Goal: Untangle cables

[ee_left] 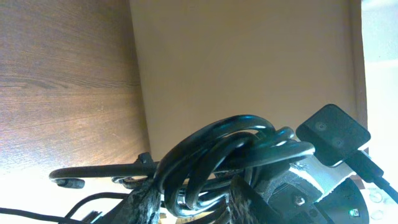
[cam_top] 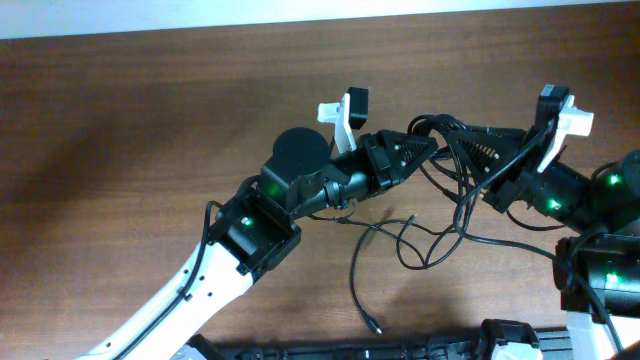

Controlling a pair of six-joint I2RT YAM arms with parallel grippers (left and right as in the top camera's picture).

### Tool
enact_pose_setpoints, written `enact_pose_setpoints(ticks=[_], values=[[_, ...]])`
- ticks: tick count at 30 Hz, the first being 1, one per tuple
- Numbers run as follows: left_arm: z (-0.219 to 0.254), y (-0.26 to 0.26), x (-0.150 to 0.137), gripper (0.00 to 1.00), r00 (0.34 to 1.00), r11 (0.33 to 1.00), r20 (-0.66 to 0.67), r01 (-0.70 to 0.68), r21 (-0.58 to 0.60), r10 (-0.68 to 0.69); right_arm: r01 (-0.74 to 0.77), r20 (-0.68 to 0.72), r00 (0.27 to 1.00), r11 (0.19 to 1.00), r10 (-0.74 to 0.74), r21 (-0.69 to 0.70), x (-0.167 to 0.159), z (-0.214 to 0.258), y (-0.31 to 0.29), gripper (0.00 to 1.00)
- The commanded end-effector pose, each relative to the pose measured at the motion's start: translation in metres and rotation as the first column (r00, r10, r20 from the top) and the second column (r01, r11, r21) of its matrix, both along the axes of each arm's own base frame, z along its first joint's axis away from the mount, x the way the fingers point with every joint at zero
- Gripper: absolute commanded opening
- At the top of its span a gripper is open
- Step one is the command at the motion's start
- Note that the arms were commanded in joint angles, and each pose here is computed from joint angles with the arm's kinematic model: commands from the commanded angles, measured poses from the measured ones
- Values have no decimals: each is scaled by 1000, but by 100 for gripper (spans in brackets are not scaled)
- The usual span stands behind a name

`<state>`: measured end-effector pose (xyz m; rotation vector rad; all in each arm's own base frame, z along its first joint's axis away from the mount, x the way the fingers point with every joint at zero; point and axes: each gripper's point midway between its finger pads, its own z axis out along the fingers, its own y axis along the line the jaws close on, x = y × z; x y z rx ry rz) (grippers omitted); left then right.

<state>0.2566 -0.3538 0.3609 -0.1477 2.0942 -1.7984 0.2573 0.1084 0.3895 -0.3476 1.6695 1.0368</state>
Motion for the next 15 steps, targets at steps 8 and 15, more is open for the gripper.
enact_pose_setpoints(ticks=[8, 15], values=[[9, 5, 17, 22, 994, 995, 39, -99, -3, 99, -58, 8, 998, 998, 58, 4, -10, 4, 8, 4], [7, 5, 17, 23, 994, 995, 35, -100, 1, 100, -64, 7, 998, 998, 64, 6, -11, 5, 9, 4]])
